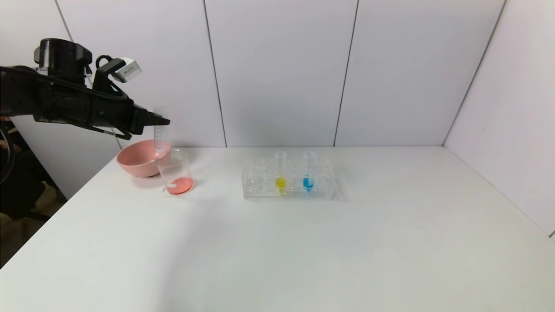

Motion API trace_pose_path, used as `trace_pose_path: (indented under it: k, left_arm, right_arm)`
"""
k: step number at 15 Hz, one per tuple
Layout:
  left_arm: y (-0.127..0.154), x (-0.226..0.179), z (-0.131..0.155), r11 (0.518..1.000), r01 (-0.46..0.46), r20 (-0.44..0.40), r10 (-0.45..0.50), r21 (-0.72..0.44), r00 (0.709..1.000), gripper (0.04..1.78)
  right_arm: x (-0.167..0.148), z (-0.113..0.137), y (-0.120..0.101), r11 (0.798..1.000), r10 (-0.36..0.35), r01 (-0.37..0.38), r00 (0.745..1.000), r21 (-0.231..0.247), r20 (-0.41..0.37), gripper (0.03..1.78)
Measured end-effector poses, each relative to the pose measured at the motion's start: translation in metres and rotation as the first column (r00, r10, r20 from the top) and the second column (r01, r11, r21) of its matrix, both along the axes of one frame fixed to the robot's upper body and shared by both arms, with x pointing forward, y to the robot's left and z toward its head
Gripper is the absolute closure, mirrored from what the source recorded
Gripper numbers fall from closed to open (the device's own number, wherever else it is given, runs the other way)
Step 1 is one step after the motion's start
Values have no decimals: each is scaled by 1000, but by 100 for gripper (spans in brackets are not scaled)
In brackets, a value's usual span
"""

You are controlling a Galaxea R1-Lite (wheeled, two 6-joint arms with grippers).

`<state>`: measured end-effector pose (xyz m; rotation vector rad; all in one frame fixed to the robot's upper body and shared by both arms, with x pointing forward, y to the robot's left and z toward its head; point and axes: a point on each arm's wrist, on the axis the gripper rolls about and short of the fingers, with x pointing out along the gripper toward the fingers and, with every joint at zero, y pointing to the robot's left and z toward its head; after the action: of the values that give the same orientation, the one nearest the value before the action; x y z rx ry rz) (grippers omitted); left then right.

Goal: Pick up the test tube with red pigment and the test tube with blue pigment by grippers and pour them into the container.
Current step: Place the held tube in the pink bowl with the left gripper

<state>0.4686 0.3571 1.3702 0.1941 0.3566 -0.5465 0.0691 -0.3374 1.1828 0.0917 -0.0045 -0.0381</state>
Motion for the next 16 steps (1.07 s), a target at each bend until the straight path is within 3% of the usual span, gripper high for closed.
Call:
trace_pose_path:
  k: [2, 4, 7, 9, 10, 16]
  left_arm:
    - [5, -2, -13, 992, -103, 71, 108, -69, 992, 139]
    - [10, -6, -25, 966, -224, 171, 244, -130, 954, 139]
    - [14, -16, -38, 890, -397, 323, 453, -224, 831, 139]
    - [17, -24, -42, 836, -472, 392, 548, -279, 739, 139]
    - [18, -25, -43, 822, -488, 411, 570, -295, 712, 139]
    - [31, 9, -68, 795, -533, 382, 607, -289, 697, 139]
  right_arm:
    - [0, 0, 0, 1000, 0, 0, 1000, 0, 0, 4]
    - [0, 0, 0, 1000, 0, 0, 1000, 0, 0, 4]
    - [0, 0, 0, 1000, 0, 0, 1000, 0, 0, 4]
    - [0, 0, 0, 1000, 0, 0, 1000, 0, 0, 4]
    - [0, 0, 0, 1000, 0, 0, 1000, 0, 0, 4]
    - [0, 0, 0, 1000, 0, 0, 1000, 0, 0, 4]
